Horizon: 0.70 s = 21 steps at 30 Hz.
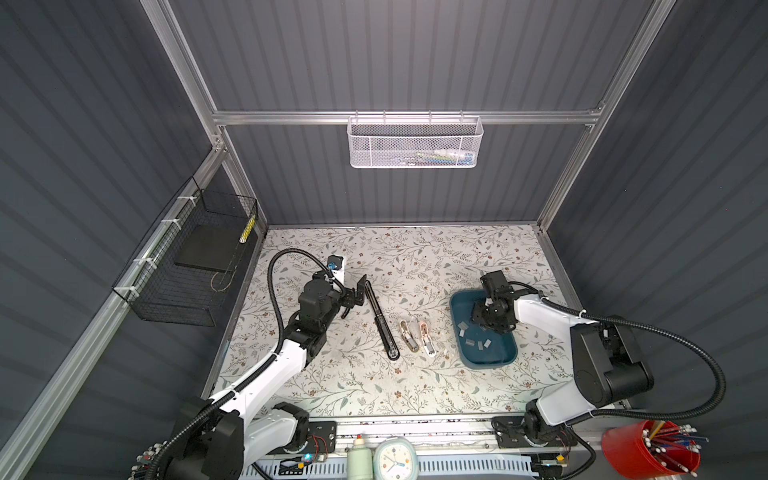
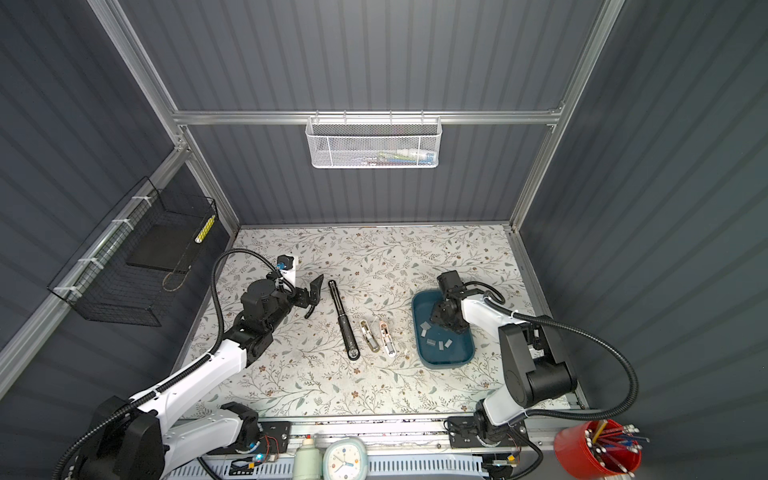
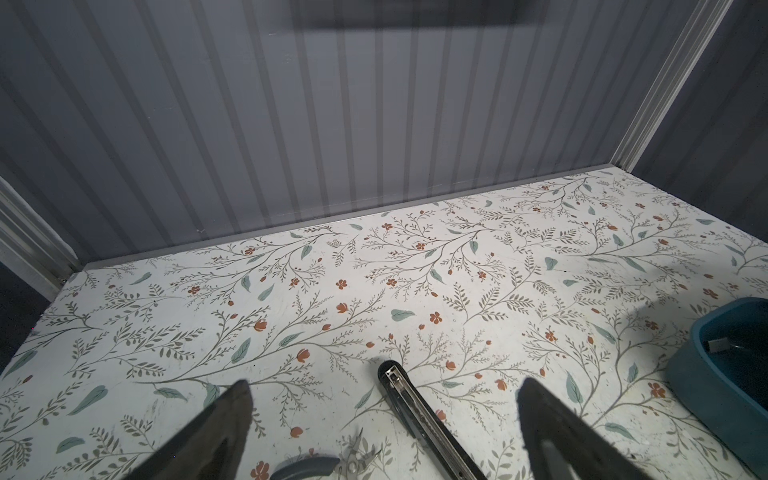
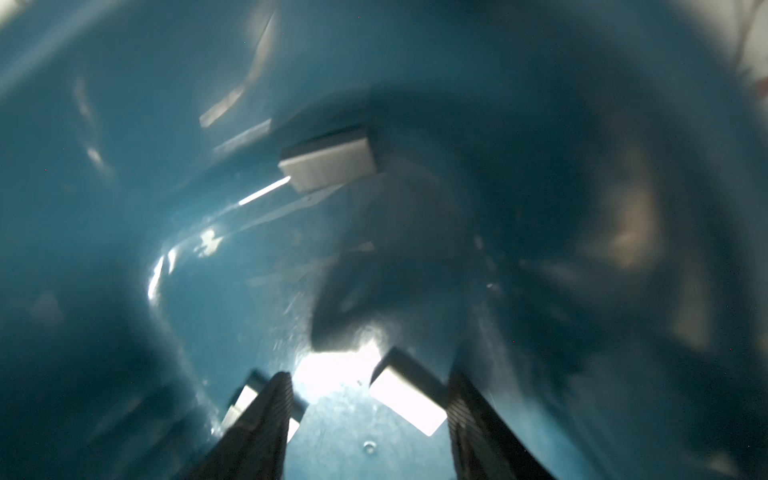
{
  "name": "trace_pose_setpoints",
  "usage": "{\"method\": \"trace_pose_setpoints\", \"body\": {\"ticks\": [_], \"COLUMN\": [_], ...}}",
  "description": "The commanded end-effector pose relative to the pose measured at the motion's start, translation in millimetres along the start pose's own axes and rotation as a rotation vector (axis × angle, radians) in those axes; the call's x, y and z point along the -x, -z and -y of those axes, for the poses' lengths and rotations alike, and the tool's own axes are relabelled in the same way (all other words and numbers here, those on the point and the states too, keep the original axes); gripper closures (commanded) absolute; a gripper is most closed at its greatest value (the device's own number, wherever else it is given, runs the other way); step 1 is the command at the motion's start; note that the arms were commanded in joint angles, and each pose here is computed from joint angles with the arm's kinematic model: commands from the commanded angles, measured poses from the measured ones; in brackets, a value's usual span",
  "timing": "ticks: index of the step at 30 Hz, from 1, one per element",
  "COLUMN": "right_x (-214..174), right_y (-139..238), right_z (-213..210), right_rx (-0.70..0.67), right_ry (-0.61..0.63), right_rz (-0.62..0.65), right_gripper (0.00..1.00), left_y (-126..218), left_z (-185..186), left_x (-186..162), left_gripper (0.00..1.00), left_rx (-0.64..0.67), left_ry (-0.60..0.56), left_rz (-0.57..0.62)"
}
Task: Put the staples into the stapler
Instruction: 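Close the right gripper on a grey staple strip inside the teal tray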
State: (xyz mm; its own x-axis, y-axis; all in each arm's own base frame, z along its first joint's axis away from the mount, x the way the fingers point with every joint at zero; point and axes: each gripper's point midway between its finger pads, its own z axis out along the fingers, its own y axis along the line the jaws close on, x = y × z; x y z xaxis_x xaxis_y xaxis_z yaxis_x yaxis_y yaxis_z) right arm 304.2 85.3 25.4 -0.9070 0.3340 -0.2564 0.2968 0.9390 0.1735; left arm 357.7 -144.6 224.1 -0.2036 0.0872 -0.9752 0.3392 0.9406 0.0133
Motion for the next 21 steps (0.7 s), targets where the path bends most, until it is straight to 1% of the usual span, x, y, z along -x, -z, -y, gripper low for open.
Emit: {"method": "trace_pose_setpoints", "body": {"ticks": [1,6,14,21], "right_x": [-6.3,-13.4,-0.3,5.1], "right_y": [4.3,5.3,1.8,-4.7], "right_z": [-7.3,-8.0,7.5,4.0], "right_rx": [0.014,-0.007,-0.121,-0.129], "right_ry": [-0.003,0.008,0.032,0.037], "right_rz": [-0.023,-0.021,0.029,0.030], "right_gripper": [0.39,0.40,0.41,0.55], "left_y": [2.1,3.7,3.6,2.4], "left_z": [-0.9,-0.2,1.1,1.1], "left_x": [3.8,4.3,2.9,3.2], "left_gripper": [0.01,0.01,0.00,0.01], "left_rx": [0.000,-0.005,-0.012,-0.012], "left_ry": [-0.016,-0.013,-0.013,-0.013], "left_rz": [0.020,0.024,0.021,0.020]}}
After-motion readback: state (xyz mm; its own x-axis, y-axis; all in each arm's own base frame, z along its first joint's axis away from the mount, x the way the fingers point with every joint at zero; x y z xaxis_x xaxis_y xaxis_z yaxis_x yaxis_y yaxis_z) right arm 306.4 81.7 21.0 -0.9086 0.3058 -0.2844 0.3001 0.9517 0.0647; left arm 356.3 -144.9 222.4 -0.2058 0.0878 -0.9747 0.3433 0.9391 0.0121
